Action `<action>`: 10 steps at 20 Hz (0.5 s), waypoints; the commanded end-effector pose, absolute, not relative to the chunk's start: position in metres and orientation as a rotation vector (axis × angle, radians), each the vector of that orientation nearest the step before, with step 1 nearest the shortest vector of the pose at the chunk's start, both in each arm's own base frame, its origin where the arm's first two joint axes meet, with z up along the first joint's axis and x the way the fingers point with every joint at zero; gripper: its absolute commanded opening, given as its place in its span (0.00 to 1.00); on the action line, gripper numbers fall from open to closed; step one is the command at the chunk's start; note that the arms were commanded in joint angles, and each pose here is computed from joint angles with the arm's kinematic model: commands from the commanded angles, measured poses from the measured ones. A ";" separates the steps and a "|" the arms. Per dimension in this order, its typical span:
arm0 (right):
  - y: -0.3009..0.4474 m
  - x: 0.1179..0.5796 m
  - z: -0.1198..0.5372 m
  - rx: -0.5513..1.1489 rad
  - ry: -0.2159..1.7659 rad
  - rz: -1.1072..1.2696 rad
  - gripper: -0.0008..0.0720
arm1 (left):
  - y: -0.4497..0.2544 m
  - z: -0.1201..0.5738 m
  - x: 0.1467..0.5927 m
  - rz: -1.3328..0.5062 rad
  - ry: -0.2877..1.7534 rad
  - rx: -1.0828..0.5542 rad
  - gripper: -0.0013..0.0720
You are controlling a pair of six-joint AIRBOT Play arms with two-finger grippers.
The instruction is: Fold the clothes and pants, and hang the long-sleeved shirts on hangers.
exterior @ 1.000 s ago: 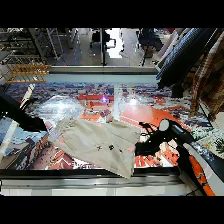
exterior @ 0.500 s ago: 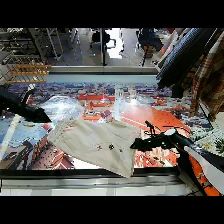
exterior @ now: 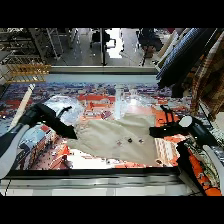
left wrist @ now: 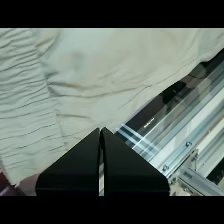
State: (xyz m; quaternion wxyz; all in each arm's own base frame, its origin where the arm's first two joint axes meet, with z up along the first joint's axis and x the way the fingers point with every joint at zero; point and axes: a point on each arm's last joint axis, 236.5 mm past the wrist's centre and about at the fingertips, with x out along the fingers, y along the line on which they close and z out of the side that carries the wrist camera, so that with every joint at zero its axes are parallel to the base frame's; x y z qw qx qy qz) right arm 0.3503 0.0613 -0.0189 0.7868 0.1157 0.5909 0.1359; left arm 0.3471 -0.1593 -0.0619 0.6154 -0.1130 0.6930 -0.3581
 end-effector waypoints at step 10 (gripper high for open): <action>0.330 0.362 0.099 0.164 0.966 0.662 0.03 | -0.133 0.038 0.379 -0.687 1.342 -0.252 0.04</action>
